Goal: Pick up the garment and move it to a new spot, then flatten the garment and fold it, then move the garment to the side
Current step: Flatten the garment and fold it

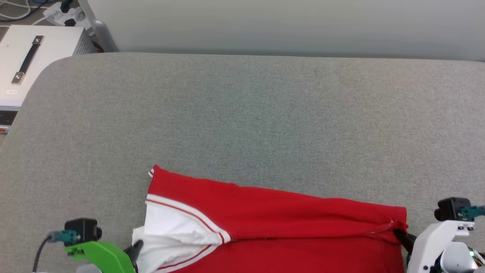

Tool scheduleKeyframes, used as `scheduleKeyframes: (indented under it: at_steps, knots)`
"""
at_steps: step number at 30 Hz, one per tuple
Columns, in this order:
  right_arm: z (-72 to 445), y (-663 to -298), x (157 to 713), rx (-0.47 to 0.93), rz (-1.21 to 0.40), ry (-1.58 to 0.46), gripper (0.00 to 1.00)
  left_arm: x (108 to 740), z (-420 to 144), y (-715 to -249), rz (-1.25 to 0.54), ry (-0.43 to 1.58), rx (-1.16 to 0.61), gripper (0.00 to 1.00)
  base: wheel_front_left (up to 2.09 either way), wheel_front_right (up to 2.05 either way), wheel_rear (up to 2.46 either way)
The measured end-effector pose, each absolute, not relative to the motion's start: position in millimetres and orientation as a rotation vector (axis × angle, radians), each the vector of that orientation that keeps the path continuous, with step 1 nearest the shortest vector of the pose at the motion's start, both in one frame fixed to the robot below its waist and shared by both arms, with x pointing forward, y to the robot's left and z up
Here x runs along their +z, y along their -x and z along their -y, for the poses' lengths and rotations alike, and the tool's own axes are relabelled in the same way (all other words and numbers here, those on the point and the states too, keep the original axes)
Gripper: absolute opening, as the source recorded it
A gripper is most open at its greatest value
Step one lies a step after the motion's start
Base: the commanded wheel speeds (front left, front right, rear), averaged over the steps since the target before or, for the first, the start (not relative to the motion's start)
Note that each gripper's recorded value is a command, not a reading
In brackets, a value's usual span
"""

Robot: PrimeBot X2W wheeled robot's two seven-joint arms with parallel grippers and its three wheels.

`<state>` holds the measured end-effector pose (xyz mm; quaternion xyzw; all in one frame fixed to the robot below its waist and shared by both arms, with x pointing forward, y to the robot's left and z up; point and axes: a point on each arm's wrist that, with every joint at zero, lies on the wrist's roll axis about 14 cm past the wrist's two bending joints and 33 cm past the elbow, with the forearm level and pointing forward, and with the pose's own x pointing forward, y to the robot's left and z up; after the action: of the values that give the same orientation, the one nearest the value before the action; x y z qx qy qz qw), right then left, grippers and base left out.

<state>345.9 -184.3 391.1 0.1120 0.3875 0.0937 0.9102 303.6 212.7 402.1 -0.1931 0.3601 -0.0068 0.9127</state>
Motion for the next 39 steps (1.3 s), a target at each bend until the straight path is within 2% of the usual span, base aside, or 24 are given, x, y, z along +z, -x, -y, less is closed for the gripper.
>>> scheduleKeyframes:
  at_steps: [11,12,13,14,15,19,30,39]
  knots:
    - [183,-331,380,0.156,-0.818,-0.281,0.00,374,-197,-282,-0.824,0.458,-0.015,0.00,0.00,0.00,0.00]
    - [183,-330,380,0.155,-0.815,-0.278,0.35,371,-196,-281,-0.832,0.459,-0.017,0.00,0.00,0.00,0.00]
    - [183,-330,380,0.154,-0.815,-0.282,1.00,370,-196,-281,-0.835,0.457,-0.018,0.27,0.00,0.00,0.00]
    - [182,-330,381,0.155,-0.811,-0.282,1.00,369,-196,-282,-0.834,0.457,-0.017,0.74,0.00,0.00,0.00]
    - [182,-332,383,0.156,-0.797,-0.279,1.00,370,-196,-283,-0.828,0.456,-0.018,1.00,0.00,0.00,0.00]
    - [179,-332,389,0.165,-0.771,-0.282,1.00,378,-198,-294,-0.771,0.429,-0.022,1.00,0.00,0.00,0.00]
    - [188,-336,433,0.156,-0.645,-0.226,1.00,450,-207,-337,-0.420,0.292,-0.025,1.00,0.00,0.00,0.00]
    - [203,-332,440,0.127,-0.686,-0.196,1.00,524,-209,-359,-0.042,0.178,-0.002,1.00,0.00,0.00,0.00]
